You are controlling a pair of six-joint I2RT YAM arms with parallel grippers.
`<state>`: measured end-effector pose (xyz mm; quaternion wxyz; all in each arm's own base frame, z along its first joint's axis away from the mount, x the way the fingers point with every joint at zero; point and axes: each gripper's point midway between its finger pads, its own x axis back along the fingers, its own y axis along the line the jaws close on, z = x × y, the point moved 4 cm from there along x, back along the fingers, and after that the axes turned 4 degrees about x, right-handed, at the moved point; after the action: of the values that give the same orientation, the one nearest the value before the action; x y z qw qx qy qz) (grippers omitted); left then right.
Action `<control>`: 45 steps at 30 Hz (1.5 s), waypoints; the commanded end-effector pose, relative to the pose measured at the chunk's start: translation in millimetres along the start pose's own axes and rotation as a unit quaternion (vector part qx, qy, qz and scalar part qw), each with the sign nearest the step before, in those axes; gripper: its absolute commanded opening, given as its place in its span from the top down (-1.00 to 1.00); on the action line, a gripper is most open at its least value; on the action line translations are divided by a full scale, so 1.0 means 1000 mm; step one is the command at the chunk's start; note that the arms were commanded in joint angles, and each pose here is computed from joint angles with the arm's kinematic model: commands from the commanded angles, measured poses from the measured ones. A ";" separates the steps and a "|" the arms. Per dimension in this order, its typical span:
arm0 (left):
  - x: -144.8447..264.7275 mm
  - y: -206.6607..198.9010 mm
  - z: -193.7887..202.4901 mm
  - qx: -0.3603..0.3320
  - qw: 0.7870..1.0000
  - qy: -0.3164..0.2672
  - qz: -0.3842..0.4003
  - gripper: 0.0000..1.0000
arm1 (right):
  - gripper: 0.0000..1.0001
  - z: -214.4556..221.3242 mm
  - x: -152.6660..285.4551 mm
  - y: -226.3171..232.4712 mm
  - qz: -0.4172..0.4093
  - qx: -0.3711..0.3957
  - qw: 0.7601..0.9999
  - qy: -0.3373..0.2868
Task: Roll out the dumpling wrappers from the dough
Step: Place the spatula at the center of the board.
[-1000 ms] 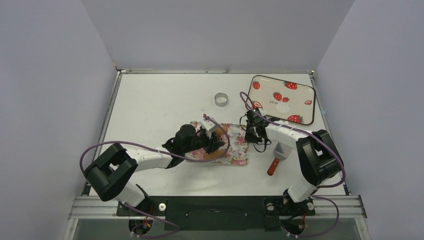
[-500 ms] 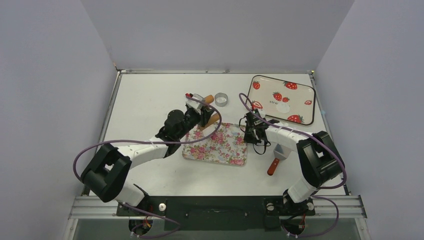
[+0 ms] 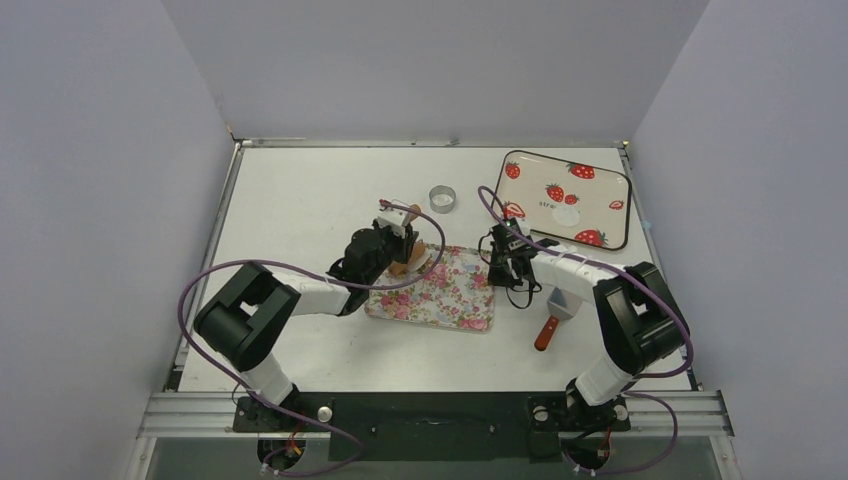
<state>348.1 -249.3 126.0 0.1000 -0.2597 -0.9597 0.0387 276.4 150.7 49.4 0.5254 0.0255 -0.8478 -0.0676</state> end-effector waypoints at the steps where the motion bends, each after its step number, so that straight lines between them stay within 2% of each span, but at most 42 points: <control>1: 0.001 0.011 0.006 0.020 0.999 -0.012 -0.031 1.00 | 1.00 0.021 -0.001 -0.019 0.040 0.028 0.997 0.056; 4: 0.016 0.018 0.043 0.042 0.997 0.046 -0.055 1.00 | 1.00 0.013 0.001 -0.018 0.043 0.031 0.997 0.048; 6: 0.025 0.022 0.058 0.040 0.995 0.063 -0.069 1.00 | 1.00 0.009 0.003 -0.017 0.042 0.029 0.998 0.043; 14: 0.040 0.046 0.082 0.039 0.986 0.094 -0.134 1.00 | 1.00 0.005 0.001 -0.015 0.040 0.028 0.998 0.044; 22: 0.043 0.054 0.081 0.039 0.985 0.086 -0.144 1.00 | 1.00 0.019 -0.004 -0.024 0.055 0.019 0.997 0.057; 27: 0.030 0.038 0.062 0.021 0.996 0.054 -0.067 1.00 | 1.00 0.022 -0.004 -0.026 0.050 0.007 0.997 0.056; 33: 0.031 0.053 0.067 0.020 0.993 0.068 -0.091 1.00 | 1.00 0.014 -0.002 -0.025 0.047 0.007 0.998 0.049; 45: 0.036 0.051 0.074 0.035 0.992 0.087 -0.087 1.00 | 1.00 0.008 -0.002 -0.021 0.043 0.005 0.998 0.044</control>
<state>345.1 -211.5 109.3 0.0858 -0.2017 -0.9708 0.0978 277.3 148.0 50.6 0.5447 0.0295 -0.8351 -0.0710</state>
